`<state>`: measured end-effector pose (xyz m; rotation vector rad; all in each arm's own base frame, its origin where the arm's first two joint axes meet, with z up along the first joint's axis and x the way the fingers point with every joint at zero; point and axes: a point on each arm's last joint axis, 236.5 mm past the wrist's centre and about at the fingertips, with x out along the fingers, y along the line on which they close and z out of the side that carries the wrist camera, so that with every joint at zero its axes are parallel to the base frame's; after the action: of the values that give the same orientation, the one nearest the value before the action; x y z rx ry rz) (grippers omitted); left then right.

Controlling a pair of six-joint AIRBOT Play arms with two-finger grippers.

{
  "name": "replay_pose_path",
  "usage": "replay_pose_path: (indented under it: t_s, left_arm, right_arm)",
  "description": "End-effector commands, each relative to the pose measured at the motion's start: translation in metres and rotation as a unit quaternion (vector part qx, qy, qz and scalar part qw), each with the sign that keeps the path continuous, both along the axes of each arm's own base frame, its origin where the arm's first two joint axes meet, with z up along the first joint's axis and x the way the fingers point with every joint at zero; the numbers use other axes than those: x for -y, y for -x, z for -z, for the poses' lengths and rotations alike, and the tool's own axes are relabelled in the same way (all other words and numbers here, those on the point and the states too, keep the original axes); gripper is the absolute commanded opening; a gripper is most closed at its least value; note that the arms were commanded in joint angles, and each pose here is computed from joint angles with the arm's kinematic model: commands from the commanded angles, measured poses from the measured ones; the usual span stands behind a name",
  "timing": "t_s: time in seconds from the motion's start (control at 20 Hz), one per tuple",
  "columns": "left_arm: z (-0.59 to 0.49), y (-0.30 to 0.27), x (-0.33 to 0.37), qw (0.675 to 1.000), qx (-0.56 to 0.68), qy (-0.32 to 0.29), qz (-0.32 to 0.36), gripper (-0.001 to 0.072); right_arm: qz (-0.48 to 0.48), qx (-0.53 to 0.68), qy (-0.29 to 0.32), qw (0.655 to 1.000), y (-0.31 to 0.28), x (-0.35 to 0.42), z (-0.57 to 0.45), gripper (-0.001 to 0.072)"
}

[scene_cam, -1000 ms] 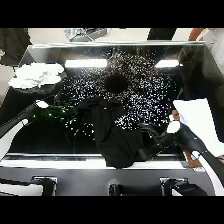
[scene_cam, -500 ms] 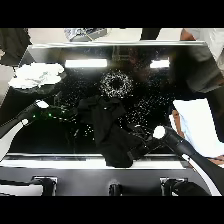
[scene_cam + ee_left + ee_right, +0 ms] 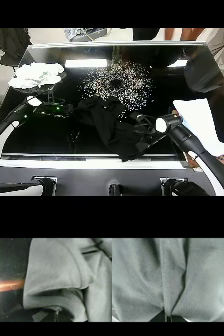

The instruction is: Fold the shirts.

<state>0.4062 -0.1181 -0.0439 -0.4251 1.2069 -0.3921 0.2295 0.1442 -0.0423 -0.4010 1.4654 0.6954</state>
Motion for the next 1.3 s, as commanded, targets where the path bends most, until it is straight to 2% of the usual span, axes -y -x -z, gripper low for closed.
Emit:
replay_pose_path:
  t_s: [0.0,0.15,0.25,0.35,0.45,0.7,0.8,0.85,0.9,0.95,1.05,1.15,1.25]
  left_arm:
    - [-0.031,-0.002,-0.002,0.999,0.040,-0.006,0.004,0.0027]
    - [-0.116,-0.014,-0.005,0.989,0.149,-0.007,-0.007,0.0027]
    - [-0.215,-0.020,-0.014,0.962,0.268,-0.003,-0.039,0.0027]
    - [-0.338,-0.006,-0.038,0.908,0.409,0.001,-0.092,0.0027]
    - [-0.438,0.031,-0.067,0.846,0.514,-0.007,-0.141,0.0027]
    - [-0.586,0.156,-0.102,0.710,0.670,-0.041,-0.213,0.0028]
    - [-0.610,0.187,-0.109,0.670,0.702,-0.064,-0.233,0.0028]
    - [-0.610,0.194,-0.113,0.664,0.704,-0.081,-0.240,0.0028]
    - [-0.604,0.192,-0.116,0.671,0.693,-0.091,-0.245,0.0028]
    - [-0.590,0.185,-0.119,0.692,0.671,-0.096,-0.249,0.0028]
    - [-0.543,0.162,-0.120,0.751,0.608,-0.104,-0.236,0.0028]
    - [-0.477,0.137,-0.124,0.810,0.532,-0.101,-0.226,0.0028]
    - [-0.409,0.116,-0.130,0.851,0.463,-0.092,-0.229,0.0028]
  right_arm:
    - [-0.007,0.074,0.038,0.997,-0.039,0.015,-0.032,0.0036]
    - [-0.008,0.179,0.051,0.983,-0.091,0.019,-0.093,0.0036]
    - [0.000,0.263,0.074,0.962,-0.123,0.032,-0.156,0.0036]
    - [0.019,0.356,0.093,0.930,-0.144,0.051,-0.234,0.0036]
    - [0.043,0.428,0.090,0.898,-0.145,0.064,-0.304,0.0036]
    - [0.083,0.538,0.033,0.838,-0.096,0.086,-0.423,0.0037]
    - [0.091,0.541,0.022,0.836,-0.071,0.095,-0.432,0.0037]
    - [0.092,0.516,0.023,0.851,-0.058,0.098,-0.421,0.0037]
    - [0.090,0.469,0.031,0.878,-0.043,0.099,-0.399,0.0037]
    - [0.081,0.404,0.037,0.910,-0.025,0.096,-0.372,0.0037]
    - [0.054,0.298,0.034,0.952,-0.003,0.079,-0.324,0.0036]
    - [0.001,0.228,-0.033,0.973,0.005,0.031,-0.279,0.0037]
    - [-0.023,0.149,-0.081,0.985,0.010,-0.007,-0.219,0.0037]
